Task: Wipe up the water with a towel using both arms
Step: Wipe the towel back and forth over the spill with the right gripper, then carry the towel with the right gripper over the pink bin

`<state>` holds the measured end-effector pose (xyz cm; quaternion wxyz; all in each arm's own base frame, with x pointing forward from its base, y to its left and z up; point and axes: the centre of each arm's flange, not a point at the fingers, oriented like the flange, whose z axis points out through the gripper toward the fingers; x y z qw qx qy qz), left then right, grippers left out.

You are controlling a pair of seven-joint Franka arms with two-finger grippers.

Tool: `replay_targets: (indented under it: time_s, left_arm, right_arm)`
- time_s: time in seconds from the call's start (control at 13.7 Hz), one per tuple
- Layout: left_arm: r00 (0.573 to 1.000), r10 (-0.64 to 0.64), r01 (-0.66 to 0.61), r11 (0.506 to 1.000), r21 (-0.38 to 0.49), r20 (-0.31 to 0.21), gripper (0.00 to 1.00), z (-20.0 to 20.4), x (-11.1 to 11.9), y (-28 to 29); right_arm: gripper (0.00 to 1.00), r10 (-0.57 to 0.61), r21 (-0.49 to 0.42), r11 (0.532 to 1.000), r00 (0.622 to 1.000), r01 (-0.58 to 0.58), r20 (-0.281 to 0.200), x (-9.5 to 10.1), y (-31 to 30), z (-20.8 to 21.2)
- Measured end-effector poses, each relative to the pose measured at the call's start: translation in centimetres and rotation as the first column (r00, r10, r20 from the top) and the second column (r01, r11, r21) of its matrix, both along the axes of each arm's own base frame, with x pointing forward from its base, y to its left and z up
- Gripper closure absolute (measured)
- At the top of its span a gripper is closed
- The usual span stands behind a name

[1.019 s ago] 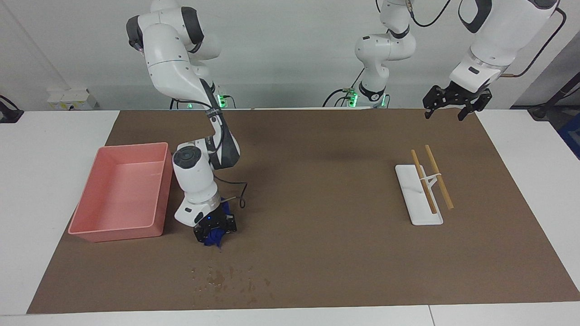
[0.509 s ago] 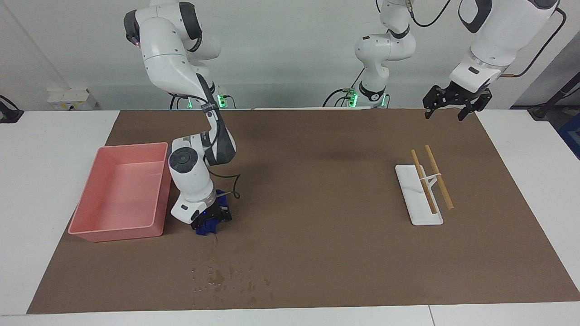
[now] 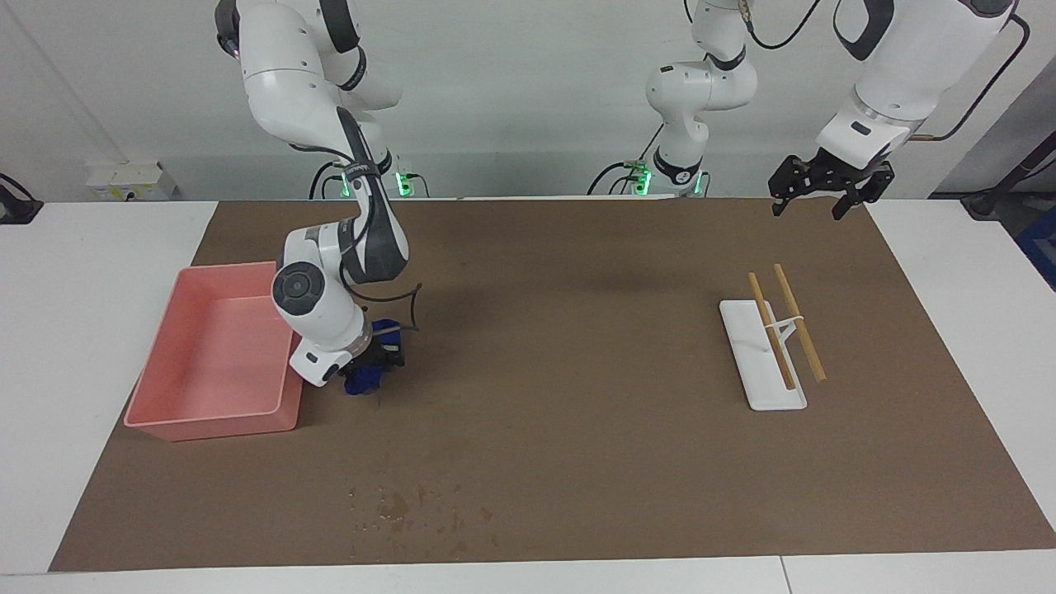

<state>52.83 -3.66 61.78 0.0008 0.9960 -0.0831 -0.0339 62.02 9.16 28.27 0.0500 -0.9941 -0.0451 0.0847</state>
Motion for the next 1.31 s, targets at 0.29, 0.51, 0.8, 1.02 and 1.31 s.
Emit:
replay_targets:
  time_s: [0.29,0.51,0.8,1.02,1.31]
  left_arm:
    - [1.0,0.0,0.0,1.0,-0.001,0.019,0.0,0.2,0.2,0.0]
    - [1.0,0.0,0.0,1.0,-0.003,0.02,0.0,0.2,0.2,0.0]
    - [1.0,-0.001,0.001,1.0,-0.004,0.02,0.0,0.2,0.2,-0.1]
    - [1.0,-0.006,0.007,1.0,-0.004,0.02,0.0,0.2,0.2,-0.4]
    - [1.0,-0.004,0.004,1.0,-0.004,0.02,0.0,0.2,0.2,-0.2]
  right_arm:
    - [1.0,-0.067,0.024,0.997,0.997,0.069,-0.049,-1.9,0.2,-0.9]
    - [1.0,-0.131,0.042,0.99,0.989,0.134,-0.071,-2.6,0.4,-1.0]
    - [1.0,-0.162,0.045,0.985,0.984,0.165,-0.076,-2.8,1.1,2.1]
    - [1.0,-0.145,0.043,0.988,0.985,0.15,-0.093,-3.3,0.7,9.8]
    - [1.0,-0.141,0.024,0.989,0.985,0.144,-0.099,-5.0,-1.5,19.8]
